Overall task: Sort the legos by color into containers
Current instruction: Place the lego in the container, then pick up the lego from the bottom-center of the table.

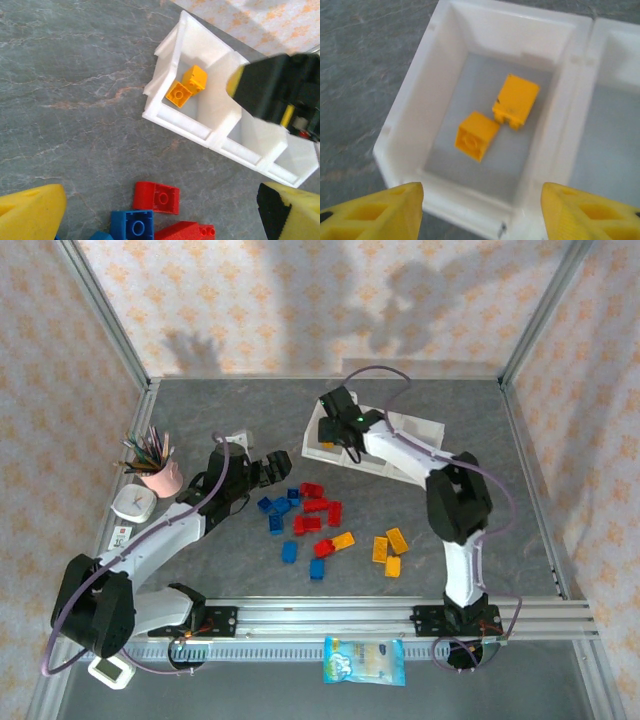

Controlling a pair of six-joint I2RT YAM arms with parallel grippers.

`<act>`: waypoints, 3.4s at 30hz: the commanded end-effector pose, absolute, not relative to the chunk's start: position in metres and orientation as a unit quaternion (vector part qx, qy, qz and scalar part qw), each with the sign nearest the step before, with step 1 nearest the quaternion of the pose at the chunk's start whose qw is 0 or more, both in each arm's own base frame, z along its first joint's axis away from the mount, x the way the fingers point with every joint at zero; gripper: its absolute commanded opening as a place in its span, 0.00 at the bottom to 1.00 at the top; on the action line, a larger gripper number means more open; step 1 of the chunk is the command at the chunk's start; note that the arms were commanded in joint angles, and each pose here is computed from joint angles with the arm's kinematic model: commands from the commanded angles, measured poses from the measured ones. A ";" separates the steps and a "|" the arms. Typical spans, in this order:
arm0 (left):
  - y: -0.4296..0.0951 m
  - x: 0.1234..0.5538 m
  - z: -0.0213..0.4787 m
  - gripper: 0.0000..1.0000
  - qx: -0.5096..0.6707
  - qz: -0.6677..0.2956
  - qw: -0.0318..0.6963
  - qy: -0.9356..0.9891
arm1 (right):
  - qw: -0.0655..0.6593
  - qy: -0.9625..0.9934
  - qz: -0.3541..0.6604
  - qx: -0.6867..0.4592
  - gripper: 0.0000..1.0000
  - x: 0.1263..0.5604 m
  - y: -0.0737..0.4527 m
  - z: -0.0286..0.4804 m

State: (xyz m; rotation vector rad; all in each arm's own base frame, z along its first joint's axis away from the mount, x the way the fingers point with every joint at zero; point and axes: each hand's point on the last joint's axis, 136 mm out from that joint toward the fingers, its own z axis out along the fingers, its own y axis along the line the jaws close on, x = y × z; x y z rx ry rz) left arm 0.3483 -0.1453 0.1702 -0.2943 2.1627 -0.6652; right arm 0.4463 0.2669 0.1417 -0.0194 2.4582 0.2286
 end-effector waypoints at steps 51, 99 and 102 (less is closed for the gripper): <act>-0.162 0.282 0.158 0.99 -0.051 -0.257 0.385 0.885 | 0.177 0.955 0.130 0.202 0.55 0.228 0.266 0.036; -0.159 0.279 0.178 0.99 -0.058 -0.268 0.402 0.874 | 0.212 0.973 0.039 0.078 0.32 0.230 0.252 0.061; -0.162 0.281 0.185 0.99 -0.055 -0.275 0.406 0.869 | 0.238 0.967 0.048 0.079 0.32 0.247 0.245 0.084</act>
